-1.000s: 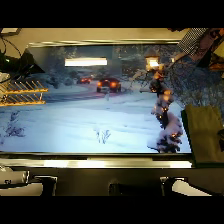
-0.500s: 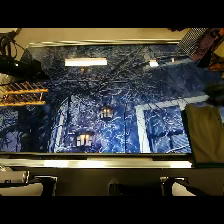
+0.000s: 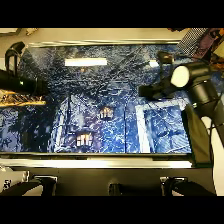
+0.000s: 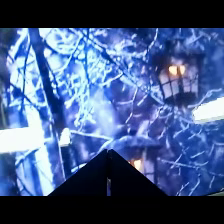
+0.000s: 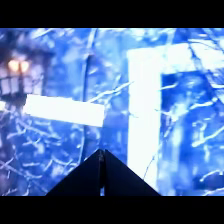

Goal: Fold the clothes and pants, and hang the long-sleeved shirts on hangers.

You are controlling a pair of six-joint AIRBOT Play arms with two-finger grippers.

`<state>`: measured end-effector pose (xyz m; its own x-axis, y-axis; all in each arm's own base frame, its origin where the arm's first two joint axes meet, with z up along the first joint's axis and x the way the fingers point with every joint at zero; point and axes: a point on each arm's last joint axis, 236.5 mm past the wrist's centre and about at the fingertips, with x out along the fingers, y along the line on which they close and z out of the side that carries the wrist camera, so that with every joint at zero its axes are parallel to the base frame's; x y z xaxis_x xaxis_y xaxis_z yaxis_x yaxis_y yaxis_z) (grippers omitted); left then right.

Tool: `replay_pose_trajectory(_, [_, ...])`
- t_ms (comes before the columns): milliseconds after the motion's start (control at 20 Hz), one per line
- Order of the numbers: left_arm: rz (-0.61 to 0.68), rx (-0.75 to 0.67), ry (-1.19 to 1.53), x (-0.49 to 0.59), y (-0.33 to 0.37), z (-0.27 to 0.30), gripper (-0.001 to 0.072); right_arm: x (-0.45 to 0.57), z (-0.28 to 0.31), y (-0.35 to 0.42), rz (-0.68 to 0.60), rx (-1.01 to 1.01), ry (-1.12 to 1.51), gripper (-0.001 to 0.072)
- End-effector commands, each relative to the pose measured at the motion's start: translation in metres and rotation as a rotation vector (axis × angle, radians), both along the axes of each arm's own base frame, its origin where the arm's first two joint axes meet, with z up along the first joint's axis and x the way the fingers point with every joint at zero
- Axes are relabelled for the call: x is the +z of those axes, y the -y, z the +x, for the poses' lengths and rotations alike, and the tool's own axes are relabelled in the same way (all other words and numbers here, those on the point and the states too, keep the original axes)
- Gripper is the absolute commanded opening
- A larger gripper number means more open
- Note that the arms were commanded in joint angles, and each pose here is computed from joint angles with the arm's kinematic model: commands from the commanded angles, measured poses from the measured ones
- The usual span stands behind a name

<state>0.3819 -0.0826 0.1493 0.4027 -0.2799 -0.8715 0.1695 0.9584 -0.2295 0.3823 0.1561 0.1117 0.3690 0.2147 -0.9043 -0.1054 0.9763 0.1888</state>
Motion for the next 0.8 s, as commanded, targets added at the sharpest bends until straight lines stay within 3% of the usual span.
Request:
replay_pose_trajectory(0, [0.036,-0.004,-0.049,-0.0163,-0.006,-0.0245,0.002,0.0008,-0.0141,-0.0323,0.002,0.085,0.003,0.0033])
replay_pose_trajectory(750, [0.036,-0.006,-0.068,-0.0227,-0.0057,-0.0237,0.002,-0.0038,-0.0239,-0.0281,-0.016,0.088,-0.042,0.0033])
